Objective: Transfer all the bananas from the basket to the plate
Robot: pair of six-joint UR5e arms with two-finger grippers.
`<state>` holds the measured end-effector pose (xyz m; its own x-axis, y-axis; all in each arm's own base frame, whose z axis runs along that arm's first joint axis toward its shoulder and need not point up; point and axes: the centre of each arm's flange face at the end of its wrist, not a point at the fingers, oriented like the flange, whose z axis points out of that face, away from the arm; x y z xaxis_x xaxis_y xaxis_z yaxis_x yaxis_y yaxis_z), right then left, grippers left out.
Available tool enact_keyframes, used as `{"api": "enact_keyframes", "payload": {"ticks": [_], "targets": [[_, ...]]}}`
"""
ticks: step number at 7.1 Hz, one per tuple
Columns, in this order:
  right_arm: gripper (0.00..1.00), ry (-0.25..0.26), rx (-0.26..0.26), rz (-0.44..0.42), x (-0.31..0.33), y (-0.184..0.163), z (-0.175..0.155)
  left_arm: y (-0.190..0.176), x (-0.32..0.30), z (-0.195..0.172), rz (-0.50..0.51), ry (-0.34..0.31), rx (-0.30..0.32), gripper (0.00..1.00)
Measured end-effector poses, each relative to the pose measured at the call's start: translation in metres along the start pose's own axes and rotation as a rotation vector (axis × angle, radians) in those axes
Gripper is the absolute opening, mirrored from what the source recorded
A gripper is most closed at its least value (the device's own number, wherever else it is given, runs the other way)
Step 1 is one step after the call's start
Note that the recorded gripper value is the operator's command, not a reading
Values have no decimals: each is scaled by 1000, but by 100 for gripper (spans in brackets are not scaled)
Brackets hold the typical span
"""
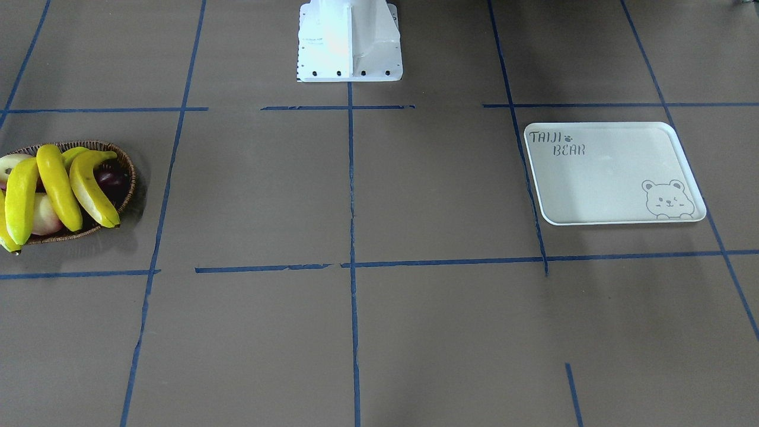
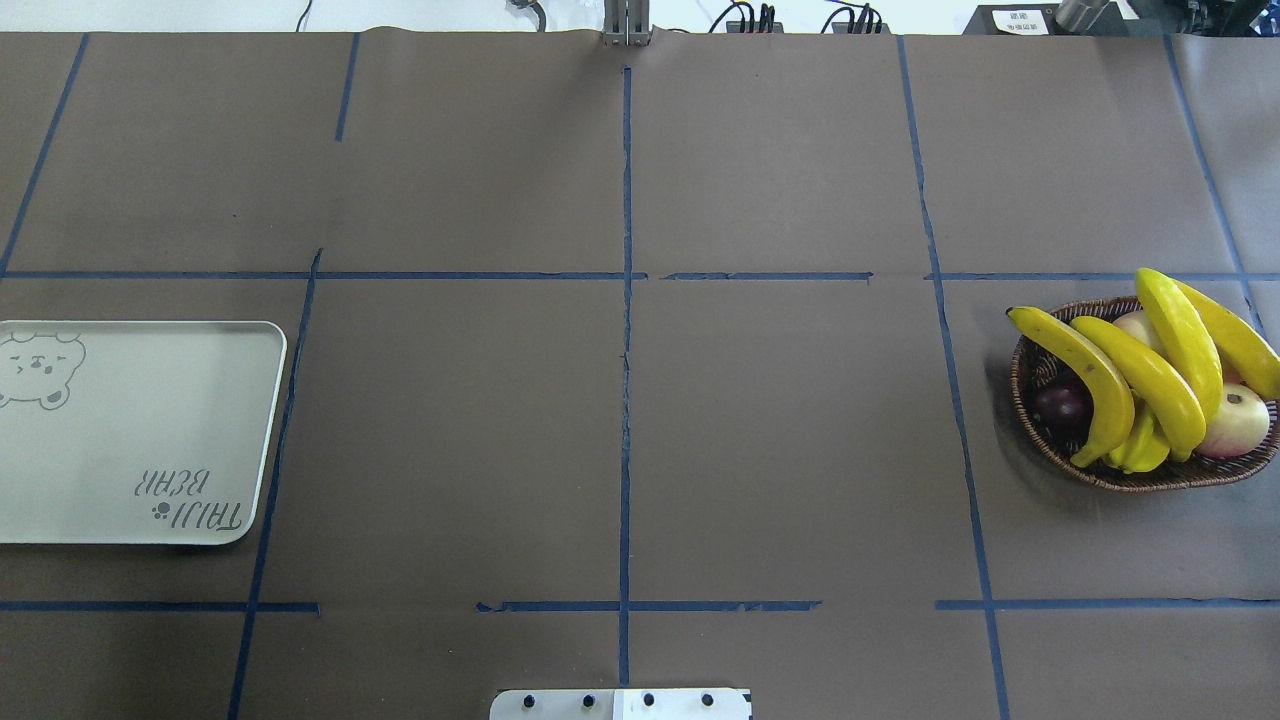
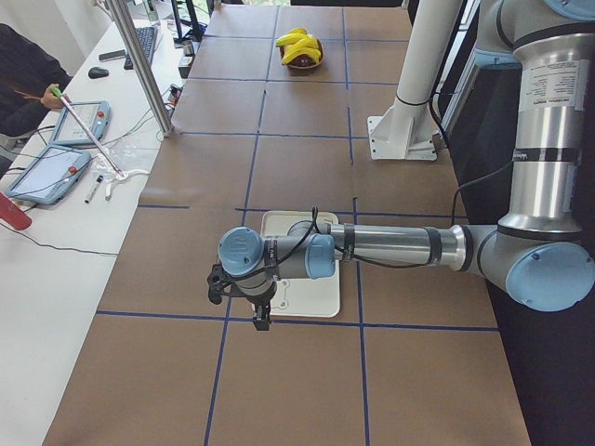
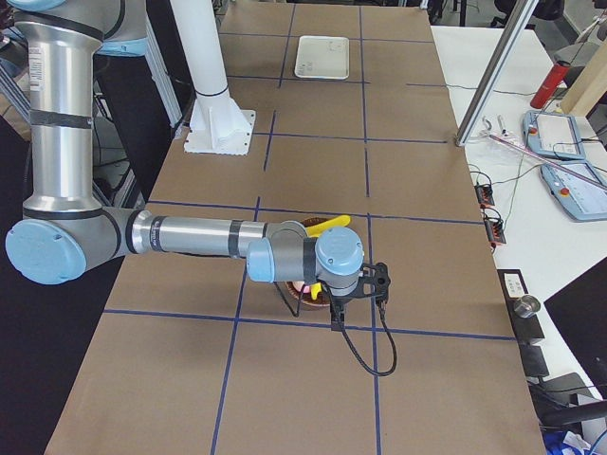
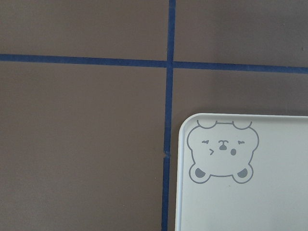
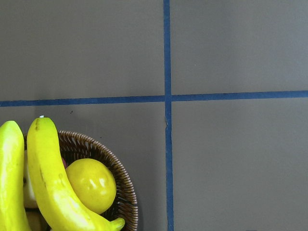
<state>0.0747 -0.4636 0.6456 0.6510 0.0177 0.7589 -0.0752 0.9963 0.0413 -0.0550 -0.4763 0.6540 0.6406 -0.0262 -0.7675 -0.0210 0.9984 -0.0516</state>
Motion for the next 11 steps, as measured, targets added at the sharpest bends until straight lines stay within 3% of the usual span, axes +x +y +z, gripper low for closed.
{"api": "enact_keyframes", "payload": {"ticks": [11], "targets": [[100, 3, -5, 19, 3, 1, 2, 0, -3, 2, -3, 0, -2, 100]]}}
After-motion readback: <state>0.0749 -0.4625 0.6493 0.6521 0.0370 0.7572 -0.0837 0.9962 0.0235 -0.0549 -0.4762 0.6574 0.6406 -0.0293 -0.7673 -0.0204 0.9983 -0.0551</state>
